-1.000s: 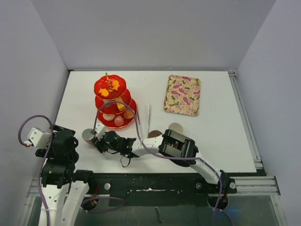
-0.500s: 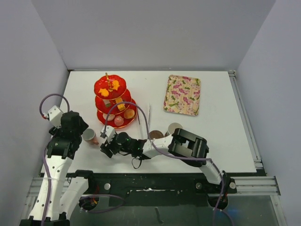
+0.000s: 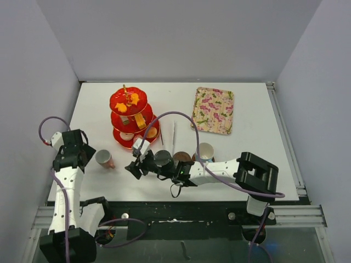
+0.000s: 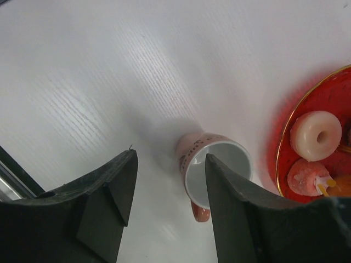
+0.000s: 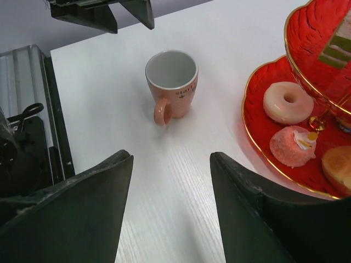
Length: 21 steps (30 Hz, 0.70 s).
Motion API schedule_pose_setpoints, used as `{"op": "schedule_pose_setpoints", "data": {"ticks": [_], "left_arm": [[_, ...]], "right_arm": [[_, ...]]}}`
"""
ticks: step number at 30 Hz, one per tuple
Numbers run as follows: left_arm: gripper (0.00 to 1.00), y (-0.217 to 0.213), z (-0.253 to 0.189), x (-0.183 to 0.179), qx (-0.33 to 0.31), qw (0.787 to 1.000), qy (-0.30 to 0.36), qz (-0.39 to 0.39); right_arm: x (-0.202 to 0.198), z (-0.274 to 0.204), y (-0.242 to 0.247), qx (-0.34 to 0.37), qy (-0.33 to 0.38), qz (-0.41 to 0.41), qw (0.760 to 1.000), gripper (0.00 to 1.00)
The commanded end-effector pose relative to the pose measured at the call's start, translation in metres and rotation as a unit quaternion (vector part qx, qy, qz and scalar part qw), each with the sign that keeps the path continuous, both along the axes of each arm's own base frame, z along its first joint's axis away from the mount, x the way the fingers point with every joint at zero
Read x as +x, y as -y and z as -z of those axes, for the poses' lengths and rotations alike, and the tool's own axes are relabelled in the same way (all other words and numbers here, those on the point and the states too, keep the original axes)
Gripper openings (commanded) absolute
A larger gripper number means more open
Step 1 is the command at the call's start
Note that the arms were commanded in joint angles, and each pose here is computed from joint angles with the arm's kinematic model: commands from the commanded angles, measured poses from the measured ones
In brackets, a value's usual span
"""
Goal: Serve the afternoon tea
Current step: Pick up the cup at the center of the board.
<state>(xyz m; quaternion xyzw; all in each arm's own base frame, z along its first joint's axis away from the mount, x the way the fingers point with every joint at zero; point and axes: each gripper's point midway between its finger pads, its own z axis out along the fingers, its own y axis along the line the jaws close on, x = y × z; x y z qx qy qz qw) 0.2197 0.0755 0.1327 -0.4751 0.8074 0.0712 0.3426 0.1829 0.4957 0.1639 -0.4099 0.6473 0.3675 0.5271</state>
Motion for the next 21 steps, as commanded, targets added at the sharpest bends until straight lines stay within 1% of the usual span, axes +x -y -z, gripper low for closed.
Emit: {"op": "schedule_pose_setpoints", "data": {"ticks": [1,4,6,8,15,17,18,21], "left_arm": [[0.5,0.01,0.001,0.016,-0.043,0.998,0.053,0.013],[0.49,0.013,0.012,0.023,-0.056,0.997,0.04,0.021],[0.48,0.016,0.015,0.03,-0.063,0.996,0.042,0.038],[0.45,0.016,0.017,0.034,-0.059,0.996,0.045,0.045],[0.39,0.009,0.035,0.032,-0.048,0.998,0.03,0.033],[0.37,0.009,0.035,0.036,-0.049,0.998,0.034,0.034],[0.37,0.01,0.044,0.032,-0.052,0.998,0.026,0.033],[0.36,0.012,0.05,0.034,-0.059,0.997,0.029,0.033]], "right_arm": [[-0.001,-0.03,0.013,0.031,0.012,0.021,0.999,0.59],[0.0,-0.042,0.019,0.037,0.015,0.028,0.999,0.59],[0.0,-0.049,0.022,0.042,0.014,0.032,0.999,0.59],[-0.001,-0.053,0.025,0.043,0.013,0.035,0.998,0.59],[0.005,-0.062,0.047,0.034,0.022,0.069,0.997,0.6],[0.007,-0.066,0.052,0.036,0.027,0.077,0.996,0.61],[0.008,-0.069,0.055,0.037,0.03,0.081,0.996,0.61],[0.011,-0.069,0.06,0.031,0.036,0.093,0.995,0.62]]}}
